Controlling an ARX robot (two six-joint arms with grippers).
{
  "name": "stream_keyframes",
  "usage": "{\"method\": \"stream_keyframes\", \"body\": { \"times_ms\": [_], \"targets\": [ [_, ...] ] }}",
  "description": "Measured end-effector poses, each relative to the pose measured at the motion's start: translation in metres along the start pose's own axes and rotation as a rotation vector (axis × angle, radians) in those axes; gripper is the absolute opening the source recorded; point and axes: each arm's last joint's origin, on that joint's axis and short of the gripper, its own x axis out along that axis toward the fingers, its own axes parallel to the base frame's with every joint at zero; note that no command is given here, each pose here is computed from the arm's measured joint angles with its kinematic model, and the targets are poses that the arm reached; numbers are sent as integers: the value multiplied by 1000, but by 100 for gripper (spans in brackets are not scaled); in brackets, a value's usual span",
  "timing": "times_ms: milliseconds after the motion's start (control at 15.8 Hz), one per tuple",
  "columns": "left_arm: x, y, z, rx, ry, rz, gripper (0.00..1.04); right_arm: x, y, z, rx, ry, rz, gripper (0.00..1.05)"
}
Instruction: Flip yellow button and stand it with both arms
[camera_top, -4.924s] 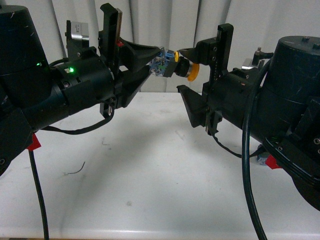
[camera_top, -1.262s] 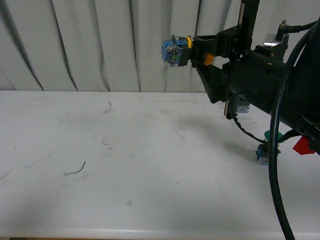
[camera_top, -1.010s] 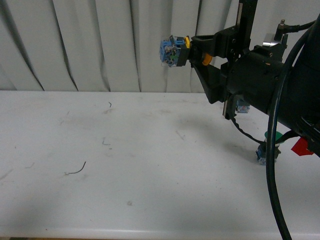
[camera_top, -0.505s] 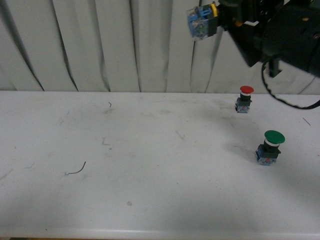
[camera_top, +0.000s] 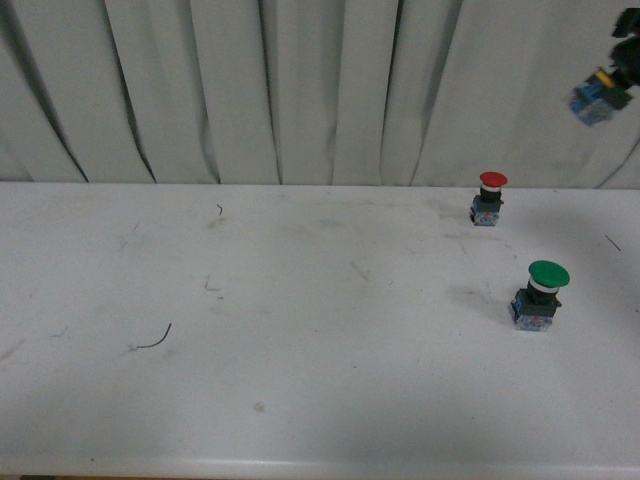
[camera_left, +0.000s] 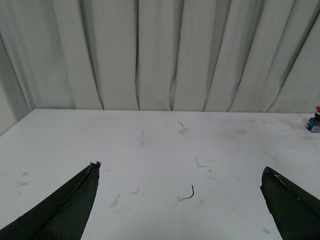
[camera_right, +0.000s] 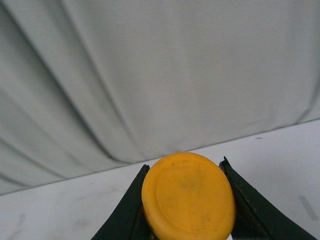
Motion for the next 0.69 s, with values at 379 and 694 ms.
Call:
{"method": "stream_keyframes", "body": {
  "times_ms": [379,694],
  "targets": [
    [0,0,0,0,0,0,98,50,-29,-23,-222,205,-244,35],
    [0,0,0,0,0,0,98,82,22,-89,-310,354,-305,35]
  ]
}}
